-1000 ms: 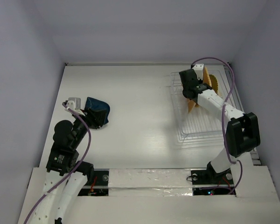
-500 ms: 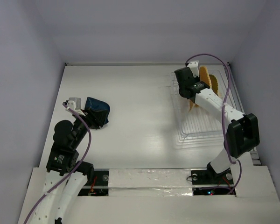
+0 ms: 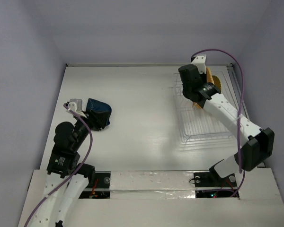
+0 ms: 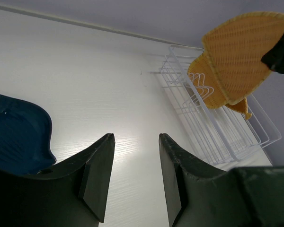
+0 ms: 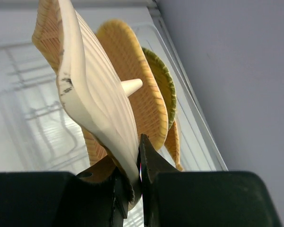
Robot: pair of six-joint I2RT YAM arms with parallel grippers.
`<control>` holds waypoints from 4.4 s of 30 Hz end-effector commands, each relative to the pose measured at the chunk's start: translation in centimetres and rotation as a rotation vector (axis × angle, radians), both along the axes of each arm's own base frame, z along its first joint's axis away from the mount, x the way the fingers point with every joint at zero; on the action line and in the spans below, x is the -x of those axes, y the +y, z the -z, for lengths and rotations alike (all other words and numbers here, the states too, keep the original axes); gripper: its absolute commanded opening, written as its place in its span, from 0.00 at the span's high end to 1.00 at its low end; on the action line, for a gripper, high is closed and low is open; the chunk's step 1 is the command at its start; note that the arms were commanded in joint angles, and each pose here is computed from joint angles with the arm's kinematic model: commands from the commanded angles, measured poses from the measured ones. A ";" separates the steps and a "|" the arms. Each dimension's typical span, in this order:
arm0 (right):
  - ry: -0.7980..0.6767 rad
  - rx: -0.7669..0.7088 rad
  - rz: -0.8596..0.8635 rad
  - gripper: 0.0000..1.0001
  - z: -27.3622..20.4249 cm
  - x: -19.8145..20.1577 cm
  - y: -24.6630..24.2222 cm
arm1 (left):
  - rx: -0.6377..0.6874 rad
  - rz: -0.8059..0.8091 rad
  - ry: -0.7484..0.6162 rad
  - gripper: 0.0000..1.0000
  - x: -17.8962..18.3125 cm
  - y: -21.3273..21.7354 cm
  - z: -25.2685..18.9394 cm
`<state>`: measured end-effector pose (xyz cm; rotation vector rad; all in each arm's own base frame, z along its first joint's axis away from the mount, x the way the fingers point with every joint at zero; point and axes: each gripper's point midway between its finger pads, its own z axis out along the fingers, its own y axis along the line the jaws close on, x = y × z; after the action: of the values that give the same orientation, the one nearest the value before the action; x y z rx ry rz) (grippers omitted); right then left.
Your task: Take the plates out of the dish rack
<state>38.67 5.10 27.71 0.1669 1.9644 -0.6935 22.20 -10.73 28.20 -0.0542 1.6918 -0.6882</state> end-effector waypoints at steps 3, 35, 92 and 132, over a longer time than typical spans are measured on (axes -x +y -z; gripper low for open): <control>-0.262 -0.221 -0.096 1.00 -8.9 2.3 2.9 | 0.011 0.005 -0.049 0.61 -0.2 -0.1 -1.1; 0.153 -1.270 -0.659 0.95 15.6 1.8 30.3 | 0.012 -0.003 -0.047 0.61 -0.2 0.0 -1.0; -0.091 -0.292 0.089 0.50 2.6 -2.7 -6.4 | 0.010 0.019 -0.046 0.61 -0.2 -0.3 -0.9; -0.373 -0.421 -0.112 1.00 -12.0 2.9 -5.4 | 0.012 0.012 -0.042 0.61 -0.3 -0.3 -0.8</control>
<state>36.39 -0.81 33.74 0.3786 1.8871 -0.2950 22.14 -10.85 28.21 -0.0481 1.6924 -0.6945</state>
